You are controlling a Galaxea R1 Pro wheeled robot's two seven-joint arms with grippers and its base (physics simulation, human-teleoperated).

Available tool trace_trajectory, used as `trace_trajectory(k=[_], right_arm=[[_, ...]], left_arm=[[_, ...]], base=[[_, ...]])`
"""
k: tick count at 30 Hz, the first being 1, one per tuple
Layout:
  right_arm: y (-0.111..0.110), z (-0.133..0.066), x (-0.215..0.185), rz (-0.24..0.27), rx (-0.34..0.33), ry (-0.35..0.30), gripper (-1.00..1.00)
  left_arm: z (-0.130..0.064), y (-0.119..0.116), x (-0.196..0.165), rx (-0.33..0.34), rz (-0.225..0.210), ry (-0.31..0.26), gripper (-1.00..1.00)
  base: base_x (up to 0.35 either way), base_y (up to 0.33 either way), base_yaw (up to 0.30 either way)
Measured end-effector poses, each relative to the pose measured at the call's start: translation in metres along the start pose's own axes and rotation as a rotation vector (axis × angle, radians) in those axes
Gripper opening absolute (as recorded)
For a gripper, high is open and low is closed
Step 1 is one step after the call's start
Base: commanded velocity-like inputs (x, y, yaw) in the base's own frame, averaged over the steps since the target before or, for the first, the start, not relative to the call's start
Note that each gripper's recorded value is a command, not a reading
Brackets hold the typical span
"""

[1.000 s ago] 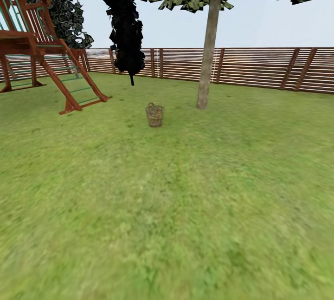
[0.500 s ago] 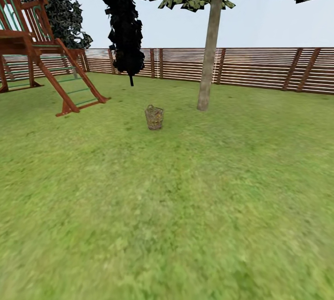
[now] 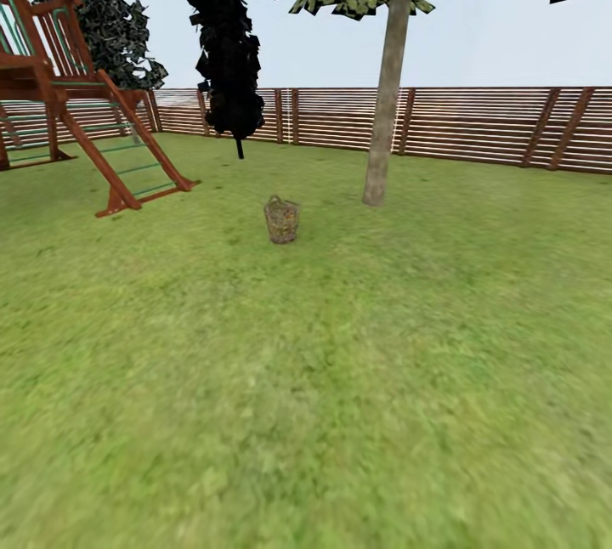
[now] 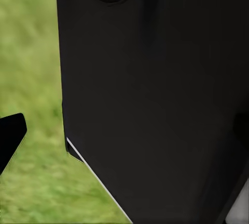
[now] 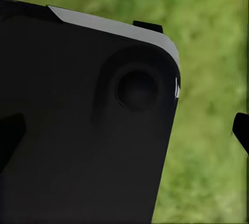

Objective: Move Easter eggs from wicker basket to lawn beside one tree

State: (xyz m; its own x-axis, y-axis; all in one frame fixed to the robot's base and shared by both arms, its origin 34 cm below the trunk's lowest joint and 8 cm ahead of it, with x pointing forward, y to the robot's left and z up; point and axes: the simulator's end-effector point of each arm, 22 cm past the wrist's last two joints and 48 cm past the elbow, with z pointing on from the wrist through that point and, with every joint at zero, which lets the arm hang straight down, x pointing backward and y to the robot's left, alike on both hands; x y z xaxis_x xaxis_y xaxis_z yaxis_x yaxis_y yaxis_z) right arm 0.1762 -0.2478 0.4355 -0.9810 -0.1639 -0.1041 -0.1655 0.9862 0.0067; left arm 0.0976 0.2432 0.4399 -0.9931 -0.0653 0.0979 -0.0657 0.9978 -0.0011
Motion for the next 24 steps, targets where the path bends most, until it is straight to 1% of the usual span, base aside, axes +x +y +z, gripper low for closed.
trace_trajectory(k=[8, 12, 19, 22, 24], right_arm=[[0.003, 0.0, -0.001, 0.005, -0.004, -0.002, 1.0], [0.011, 0.0, -0.004, 0.006, -0.017, -0.008, 1.0], [0.016, 0.0, -0.006, 0.007, -0.023, -0.012, 1.0], [0.013, 0.0, -0.006, -0.005, -0.021, -0.012, 1.0], [0.009, 0.001, -0.006, -0.027, -0.015, -0.011, 1.0]], left_arm=[[0.0, 0.0, 0.0, 0.0, 0.0, 0.0, 1.0], [0.0, 0.0, 0.0, 0.001, 0.0, 0.0, 1.0], [0.0, 0.0, 0.0, 0.0, 0.0, 0.0, 1.0], [0.0, 0.0, 0.0, 0.0, 0.0, 0.0, 1.0], [0.0, 0.0, -0.001, 0.0, 0.0, -0.001, 1.0]], base=[[0.337, 0.0, 0.0], [0.337, 0.0, 0.0], [0.337, 0.0, 0.0], [0.337, 0.0, 0.0], [0.338, 0.0, 0.0]])
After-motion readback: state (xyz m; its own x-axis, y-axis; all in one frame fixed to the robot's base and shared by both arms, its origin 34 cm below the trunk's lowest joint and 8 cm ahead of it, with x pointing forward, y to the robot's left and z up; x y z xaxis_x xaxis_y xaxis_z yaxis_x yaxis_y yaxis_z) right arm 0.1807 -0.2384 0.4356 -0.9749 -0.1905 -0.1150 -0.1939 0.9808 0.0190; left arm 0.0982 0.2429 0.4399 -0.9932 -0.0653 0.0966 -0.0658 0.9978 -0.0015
